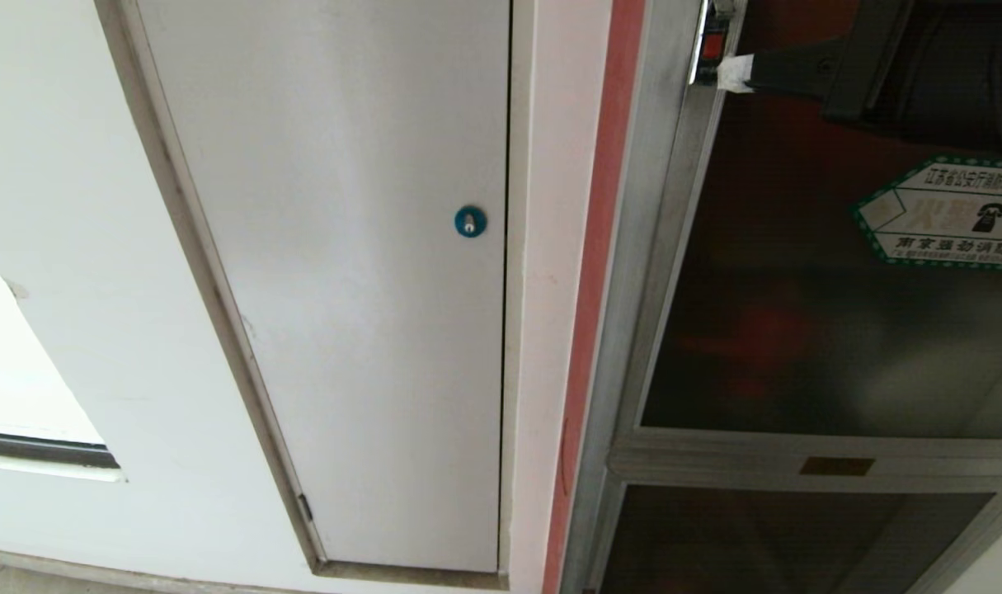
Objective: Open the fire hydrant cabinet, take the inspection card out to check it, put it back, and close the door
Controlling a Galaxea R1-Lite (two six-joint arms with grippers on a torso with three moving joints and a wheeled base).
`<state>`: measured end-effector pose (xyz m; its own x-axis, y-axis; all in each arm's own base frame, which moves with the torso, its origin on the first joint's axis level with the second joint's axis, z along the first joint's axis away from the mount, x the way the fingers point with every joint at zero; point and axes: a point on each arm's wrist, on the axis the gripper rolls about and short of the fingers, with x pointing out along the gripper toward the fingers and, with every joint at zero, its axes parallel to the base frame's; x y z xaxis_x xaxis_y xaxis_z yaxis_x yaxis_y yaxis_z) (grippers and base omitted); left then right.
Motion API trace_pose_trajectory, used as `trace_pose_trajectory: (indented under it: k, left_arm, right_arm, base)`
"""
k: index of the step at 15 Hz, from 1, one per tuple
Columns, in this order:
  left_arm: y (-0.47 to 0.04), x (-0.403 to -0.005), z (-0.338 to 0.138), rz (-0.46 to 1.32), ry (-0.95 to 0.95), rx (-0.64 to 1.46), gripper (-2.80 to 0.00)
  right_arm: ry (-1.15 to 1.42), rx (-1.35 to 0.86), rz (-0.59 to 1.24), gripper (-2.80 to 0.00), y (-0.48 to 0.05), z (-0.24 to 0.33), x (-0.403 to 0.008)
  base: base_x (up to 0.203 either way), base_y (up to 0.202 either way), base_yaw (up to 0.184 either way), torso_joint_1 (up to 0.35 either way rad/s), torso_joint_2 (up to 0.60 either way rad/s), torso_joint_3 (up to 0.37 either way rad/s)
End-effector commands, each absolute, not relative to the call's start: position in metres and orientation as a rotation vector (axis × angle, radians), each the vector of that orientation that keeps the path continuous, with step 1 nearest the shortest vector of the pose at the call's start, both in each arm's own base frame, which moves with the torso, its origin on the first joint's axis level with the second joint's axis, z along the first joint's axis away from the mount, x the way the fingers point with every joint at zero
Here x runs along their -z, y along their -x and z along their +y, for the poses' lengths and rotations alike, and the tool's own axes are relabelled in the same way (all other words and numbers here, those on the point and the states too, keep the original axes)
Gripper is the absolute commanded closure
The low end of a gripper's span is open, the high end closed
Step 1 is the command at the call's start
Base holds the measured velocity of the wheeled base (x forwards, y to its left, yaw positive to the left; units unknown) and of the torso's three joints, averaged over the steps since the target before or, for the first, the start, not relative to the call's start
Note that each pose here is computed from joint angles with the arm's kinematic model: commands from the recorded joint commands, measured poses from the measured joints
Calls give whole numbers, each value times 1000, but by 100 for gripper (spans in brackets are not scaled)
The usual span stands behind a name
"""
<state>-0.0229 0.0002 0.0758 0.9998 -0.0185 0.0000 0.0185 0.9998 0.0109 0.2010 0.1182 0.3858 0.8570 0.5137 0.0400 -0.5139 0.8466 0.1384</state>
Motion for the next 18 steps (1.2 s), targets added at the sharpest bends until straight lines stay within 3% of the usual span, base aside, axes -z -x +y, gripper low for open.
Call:
trace_pose_trajectory:
  k: [1, 6, 12, 13, 18]
  left_arm:
    - [23, -76, 0, 0, -11, 18, 0]
    - [23, -76, 0, 0, -11, 18, 0]
    - [23, -76, 0, 0, -11, 18, 0]
    - [23, -76, 0, 0, -11, 18, 0]
    - [23, -76, 0, 1, -11, 18, 0]
  right_arm:
    - [-166, -467, -53, 0, -187, 130, -384]
    - [-161, -196, -243, 0, -188, 154, -367]
    - [-49, -131, -346, 0, -192, 156, -338]
    - [-38, -139, -361, -280, -194, 157, -337]
    - [-32, -96, -426, -280, -214, 158, -335]
  base:
    - [0, 0, 0, 0, 0, 0]
    - [0, 0, 0, 0, 0, 0]
    - [0, 0, 0, 0, 0, 0]
    - [0, 0, 0, 0, 0, 0]
    - [0, 0, 0, 0, 0, 0]
